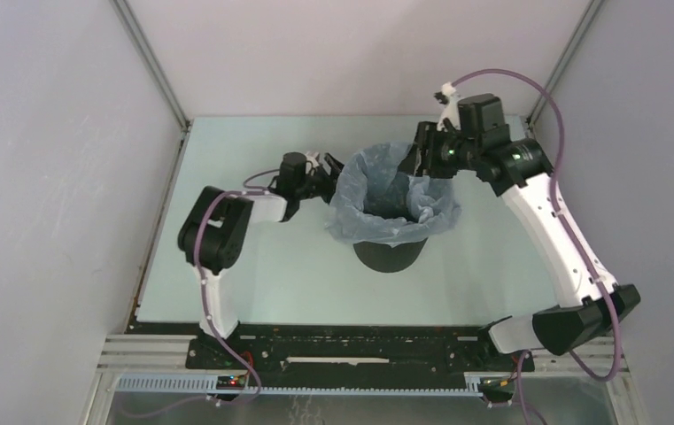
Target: Put the trash bags into the trash bin
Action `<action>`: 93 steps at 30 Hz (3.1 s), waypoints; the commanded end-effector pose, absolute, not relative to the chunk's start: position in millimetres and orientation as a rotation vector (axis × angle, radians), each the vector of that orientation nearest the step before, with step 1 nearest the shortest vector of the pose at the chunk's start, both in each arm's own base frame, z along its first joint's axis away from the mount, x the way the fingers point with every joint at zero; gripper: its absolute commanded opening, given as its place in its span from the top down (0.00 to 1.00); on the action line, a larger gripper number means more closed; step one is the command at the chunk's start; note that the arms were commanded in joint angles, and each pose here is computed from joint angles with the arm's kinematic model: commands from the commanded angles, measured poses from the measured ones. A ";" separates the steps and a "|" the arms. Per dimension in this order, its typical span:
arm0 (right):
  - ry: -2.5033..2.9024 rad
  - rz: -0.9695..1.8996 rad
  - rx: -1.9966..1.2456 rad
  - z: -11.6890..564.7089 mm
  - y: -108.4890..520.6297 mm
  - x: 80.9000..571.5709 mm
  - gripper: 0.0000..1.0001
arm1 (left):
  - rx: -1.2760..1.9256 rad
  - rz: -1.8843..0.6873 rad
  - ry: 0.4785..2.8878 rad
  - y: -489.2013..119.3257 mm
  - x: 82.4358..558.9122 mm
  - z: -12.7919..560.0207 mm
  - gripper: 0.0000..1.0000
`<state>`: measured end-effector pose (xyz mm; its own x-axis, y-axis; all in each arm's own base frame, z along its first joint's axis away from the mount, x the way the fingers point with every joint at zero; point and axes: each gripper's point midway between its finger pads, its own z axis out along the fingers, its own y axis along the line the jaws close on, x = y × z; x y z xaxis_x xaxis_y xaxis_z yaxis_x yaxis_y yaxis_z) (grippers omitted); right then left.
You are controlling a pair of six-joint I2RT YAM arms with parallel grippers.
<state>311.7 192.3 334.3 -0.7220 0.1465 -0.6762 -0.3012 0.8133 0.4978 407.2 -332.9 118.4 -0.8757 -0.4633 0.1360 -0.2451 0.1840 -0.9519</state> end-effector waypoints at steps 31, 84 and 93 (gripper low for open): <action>2.270 0.266 -0.223 271.5 203.4 340.9 0.33 | -0.407 -1.238 2.379 -230.7 263.5 200.6 0.09; 2.287 0.459 -0.184 231.1 230.7 322.7 0.35 | -0.359 -1.206 2.671 -272.7 260.0 109.9 0.37; 2.321 0.368 -0.267 230.0 220.7 310.6 0.30 | -0.365 -1.252 2.666 -272.9 251.4 116.4 0.34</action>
<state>318.4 223.9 248.7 -0.6556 0.0045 -0.7551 -0.2866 0.9236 0.2544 255.1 -269.0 101.3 -0.9490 -0.3136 -0.0326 -0.1860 0.6404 -0.7452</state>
